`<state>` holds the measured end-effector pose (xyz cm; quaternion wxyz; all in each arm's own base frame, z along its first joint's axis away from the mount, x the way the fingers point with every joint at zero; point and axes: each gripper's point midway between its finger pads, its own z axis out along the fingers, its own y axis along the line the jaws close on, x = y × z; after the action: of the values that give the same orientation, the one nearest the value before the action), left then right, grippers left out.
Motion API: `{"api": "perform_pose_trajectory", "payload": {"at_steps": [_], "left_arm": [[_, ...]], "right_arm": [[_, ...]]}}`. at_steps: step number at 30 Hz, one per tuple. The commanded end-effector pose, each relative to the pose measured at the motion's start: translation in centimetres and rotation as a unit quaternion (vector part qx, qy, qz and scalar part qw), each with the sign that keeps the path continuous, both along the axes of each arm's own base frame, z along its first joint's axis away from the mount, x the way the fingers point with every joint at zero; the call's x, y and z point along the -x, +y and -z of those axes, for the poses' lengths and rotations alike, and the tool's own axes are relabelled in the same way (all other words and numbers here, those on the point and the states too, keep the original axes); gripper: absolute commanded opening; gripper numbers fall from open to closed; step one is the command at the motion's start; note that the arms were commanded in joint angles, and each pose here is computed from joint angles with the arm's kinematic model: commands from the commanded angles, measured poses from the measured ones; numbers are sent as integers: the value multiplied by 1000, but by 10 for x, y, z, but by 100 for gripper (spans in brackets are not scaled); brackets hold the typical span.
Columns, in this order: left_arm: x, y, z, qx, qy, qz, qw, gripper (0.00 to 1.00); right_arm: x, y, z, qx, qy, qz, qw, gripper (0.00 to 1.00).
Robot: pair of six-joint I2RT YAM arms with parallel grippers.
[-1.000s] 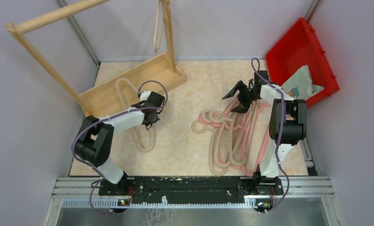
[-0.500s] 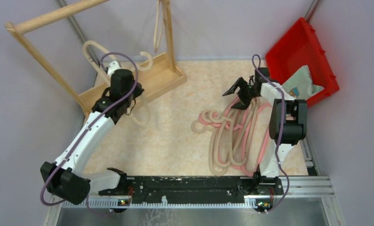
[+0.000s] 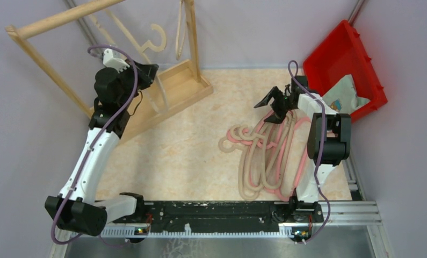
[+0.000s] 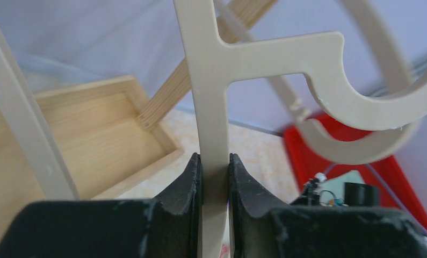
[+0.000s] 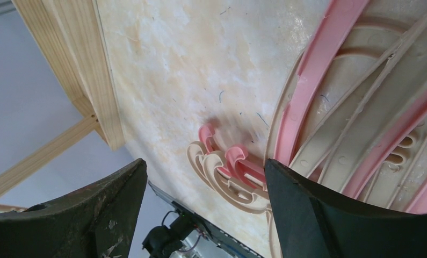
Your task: Organize the hangers
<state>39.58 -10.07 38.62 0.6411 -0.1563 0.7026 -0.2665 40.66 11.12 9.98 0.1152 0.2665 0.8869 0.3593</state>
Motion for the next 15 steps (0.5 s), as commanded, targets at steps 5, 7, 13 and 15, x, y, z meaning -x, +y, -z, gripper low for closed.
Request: {"api": "perform_pose_trajectory", "payload": {"at_steps": [5, 7, 13, 15], "left_arm": [[-7, -18, -92, 62, -143, 80, 985, 0], [-17, -13, -96, 80, -144, 71, 984, 0], [-48, 0, -108, 117, -148, 36, 981, 0], [-53, 2, -115, 126, -160, 34, 978, 0]], "right_arm": [[-15, 1, -39, -3, -60, -2, 998, 80], [-15, 1, -40, -2, -60, -3, 998, 80], [-18, 0, -44, -2, -63, -2, 998, 80], [-19, 0, -44, -1, -63, -1, 998, 80]]}}
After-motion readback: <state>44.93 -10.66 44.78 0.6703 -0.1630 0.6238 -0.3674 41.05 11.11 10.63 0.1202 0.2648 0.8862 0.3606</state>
